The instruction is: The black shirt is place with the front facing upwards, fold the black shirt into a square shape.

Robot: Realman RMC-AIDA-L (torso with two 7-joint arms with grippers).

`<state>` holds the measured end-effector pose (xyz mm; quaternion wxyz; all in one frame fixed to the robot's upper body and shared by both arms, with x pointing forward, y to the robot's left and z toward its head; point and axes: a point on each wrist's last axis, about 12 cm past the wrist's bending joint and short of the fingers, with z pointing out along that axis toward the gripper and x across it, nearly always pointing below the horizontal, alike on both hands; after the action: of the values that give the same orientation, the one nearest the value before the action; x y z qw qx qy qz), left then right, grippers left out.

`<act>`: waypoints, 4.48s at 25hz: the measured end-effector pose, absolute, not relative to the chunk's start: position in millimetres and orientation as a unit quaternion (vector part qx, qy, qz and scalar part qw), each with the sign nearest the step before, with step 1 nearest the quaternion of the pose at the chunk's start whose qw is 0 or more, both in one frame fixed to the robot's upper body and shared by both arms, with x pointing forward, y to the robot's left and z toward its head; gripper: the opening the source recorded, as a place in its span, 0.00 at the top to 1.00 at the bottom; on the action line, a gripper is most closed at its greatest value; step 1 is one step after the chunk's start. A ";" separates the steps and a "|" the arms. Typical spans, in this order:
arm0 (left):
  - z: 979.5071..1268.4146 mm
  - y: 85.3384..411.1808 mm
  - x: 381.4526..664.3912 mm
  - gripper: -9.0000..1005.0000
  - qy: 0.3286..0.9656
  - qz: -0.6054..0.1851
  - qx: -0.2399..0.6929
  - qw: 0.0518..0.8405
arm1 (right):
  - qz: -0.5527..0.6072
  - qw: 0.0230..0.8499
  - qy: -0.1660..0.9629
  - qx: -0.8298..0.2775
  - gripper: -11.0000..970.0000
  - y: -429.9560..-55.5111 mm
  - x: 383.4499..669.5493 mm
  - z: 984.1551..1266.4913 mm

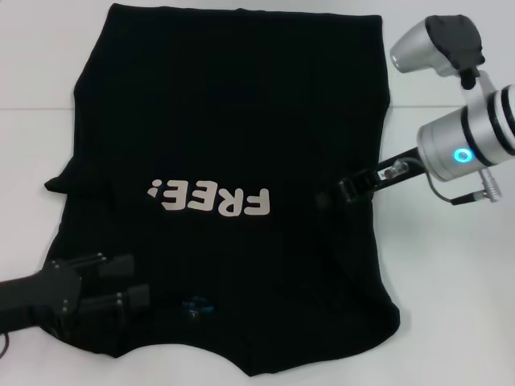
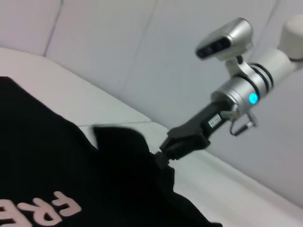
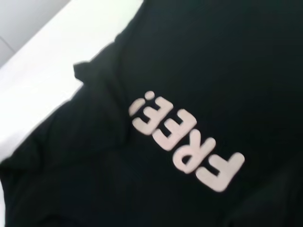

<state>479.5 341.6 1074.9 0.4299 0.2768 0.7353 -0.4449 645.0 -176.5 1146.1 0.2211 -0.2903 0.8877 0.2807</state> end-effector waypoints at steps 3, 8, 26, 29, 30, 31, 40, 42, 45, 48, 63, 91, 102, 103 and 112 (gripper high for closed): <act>1077.9 348.9 481.1 0.27 0.747 -0.450 0.246 0.424 | 0.294 0.228 0.886 -0.276 0.95 -175.6 645.5 1145.7; 1082.0 359.1 479.7 0.27 0.755 -0.454 0.209 0.424 | 0.350 0.268 0.860 -0.258 0.91 -188.4 637.1 1138.7; 1123.8 412.0 523.1 0.27 0.929 -0.330 -0.051 0.162 | 0.355 0.419 0.746 -0.376 0.31 -242.7 564.7 1071.7; 1119.9 409.7 534.0 0.27 0.938 -0.308 -0.058 0.148 | 0.356 0.417 0.746 -0.377 0.24 -242.4 563.7 1070.6; 1117.4 409.8 536.0 0.27 0.942 -0.297 -0.059 0.145 | 0.357 0.417 0.746 -0.377 0.14 -242.4 563.5 1070.5; 1115.1 409.4 537.6 0.27 0.945 -0.287 -0.059 0.142 | 0.357 0.417 0.746 -0.376 0.04 -242.5 563.3 1070.5; 1104.4 397.4 544.1 0.27 0.956 -0.261 -0.032 0.128 | 0.365 0.413 0.744 -0.378 0.04 -243.7 561.7 1071.5; 1103.2 394.7 544.2 0.27 0.957 -0.261 -0.029 0.126 | 0.367 0.413 0.743 -0.378 0.04 -243.7 561.3 1071.9; 1102.1 391.4 544.6 0.27 0.957 -0.262 -0.024 0.123 | 0.367 0.413 0.743 -0.378 0.04 -244.0 561.2 1072.1; 1101.3 388.5 545.6 0.27 0.957 -0.261 -0.018 0.122 | 0.371 0.411 0.741 -0.379 0.04 -243.5 560.3 1072.4; 1102.4 383.1 549.7 0.45 0.961 -0.240 0.007 0.135 | 0.378 0.408 0.742 -0.374 0.04 -245.7 558.9 1073.6; 1107.7 377.8 549.8 0.95 0.953 -0.265 0.037 0.141 | 0.254 0.121 0.931 -0.233 0.05 -282.2 611.7 1152.0; 1105.7 378.8 548.4 0.95 0.951 -0.271 0.036 0.146 | 0.263 0.053 0.925 -0.270 0.07 -250.5 593.5 1117.8; 1105.8 379.1 548.4 0.95 0.951 -0.271 0.036 0.147 | 0.264 0.051 0.925 -0.268 0.07 -249.4 592.8 1115.2; 1107.1 379.3 549.3 0.95 0.951 -0.270 0.037 0.147 | 0.269 0.050 0.922 -0.273 0.10 -239.5 591.1 1106.5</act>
<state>549.3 379.3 1107.1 0.1469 0.0373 0.9508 -0.2703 591.1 -239.5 1106.5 0.0496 -0.2730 0.9224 0.2686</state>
